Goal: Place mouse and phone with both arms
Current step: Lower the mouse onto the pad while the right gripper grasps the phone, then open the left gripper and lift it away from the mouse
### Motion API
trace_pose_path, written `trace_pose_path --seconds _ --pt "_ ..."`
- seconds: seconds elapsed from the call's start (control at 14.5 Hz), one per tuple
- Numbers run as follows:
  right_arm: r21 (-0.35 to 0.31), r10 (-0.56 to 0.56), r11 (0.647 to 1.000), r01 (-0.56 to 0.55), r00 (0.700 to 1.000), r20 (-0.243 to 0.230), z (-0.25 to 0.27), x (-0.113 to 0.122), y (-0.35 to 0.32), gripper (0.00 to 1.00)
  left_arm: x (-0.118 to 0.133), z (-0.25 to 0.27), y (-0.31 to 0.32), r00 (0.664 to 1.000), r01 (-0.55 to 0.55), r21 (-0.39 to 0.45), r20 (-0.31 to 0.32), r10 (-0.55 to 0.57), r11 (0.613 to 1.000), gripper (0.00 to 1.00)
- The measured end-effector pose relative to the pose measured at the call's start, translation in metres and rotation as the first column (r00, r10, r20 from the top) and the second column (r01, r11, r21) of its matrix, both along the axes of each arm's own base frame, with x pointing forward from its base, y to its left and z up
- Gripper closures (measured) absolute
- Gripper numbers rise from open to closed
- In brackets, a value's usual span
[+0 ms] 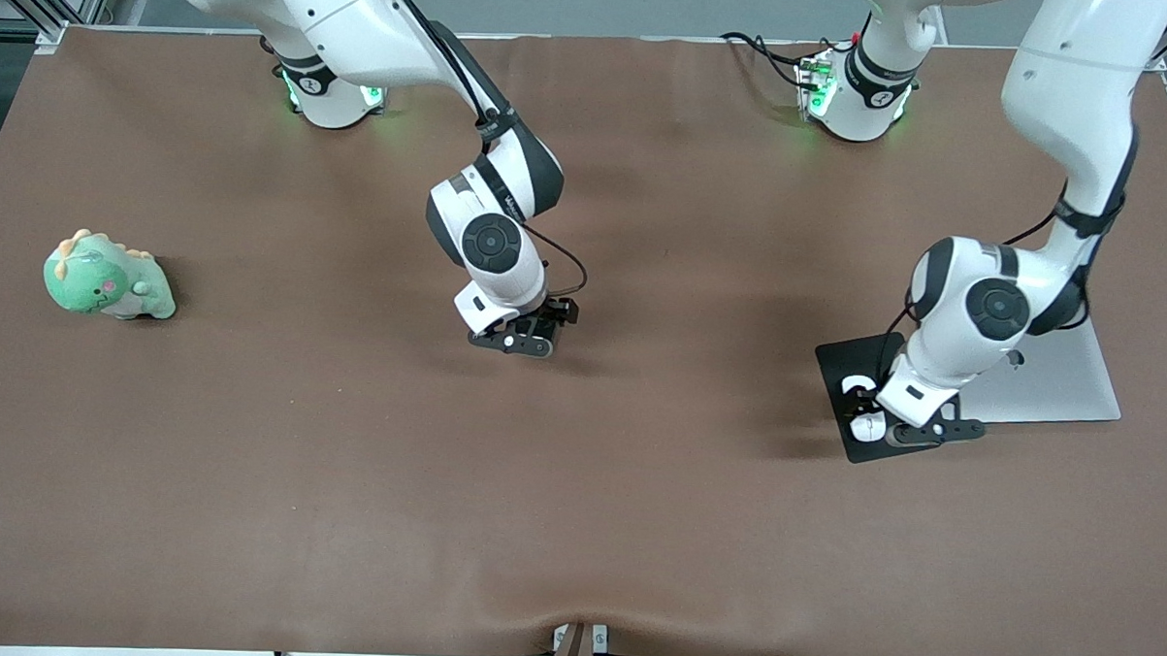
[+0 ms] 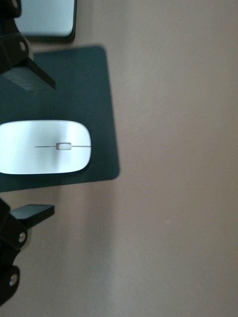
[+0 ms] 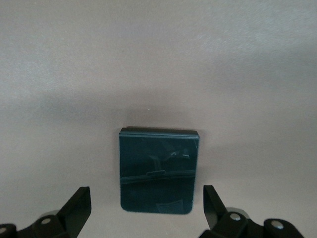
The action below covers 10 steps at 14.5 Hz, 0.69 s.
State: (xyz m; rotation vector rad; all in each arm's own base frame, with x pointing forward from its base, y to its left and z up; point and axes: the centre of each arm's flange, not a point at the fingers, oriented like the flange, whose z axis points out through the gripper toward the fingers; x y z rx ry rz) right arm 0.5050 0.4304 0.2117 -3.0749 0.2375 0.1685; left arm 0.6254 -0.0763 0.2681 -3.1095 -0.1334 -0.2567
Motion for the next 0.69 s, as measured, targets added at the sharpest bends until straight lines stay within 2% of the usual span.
trace_pose_path --seconds 0.28,0.41,0.69 --pt "-0.007 0.009 1.0 -0.009 1.0 -0.006 -0.012 -0.006 0.004 0.0 0.024 0.117 0.002 1.0 -0.026 0.04 0.017 0.025 0.999 0.0" --pt "-0.008 0.012 1.0 -0.012 1.0 -0.005 -0.015 -0.008 0.005 0.0 0.03 0.176 -0.005 1.0 -0.027 0.055 0.005 0.027 0.998 0.0" --pt "-0.014 0.016 1.0 -0.016 1.0 -0.01 -0.023 -0.012 0.008 0.0 0.023 0.276 -0.011 0.996 0.087 0.09 -0.017 -0.086 0.992 0.0"
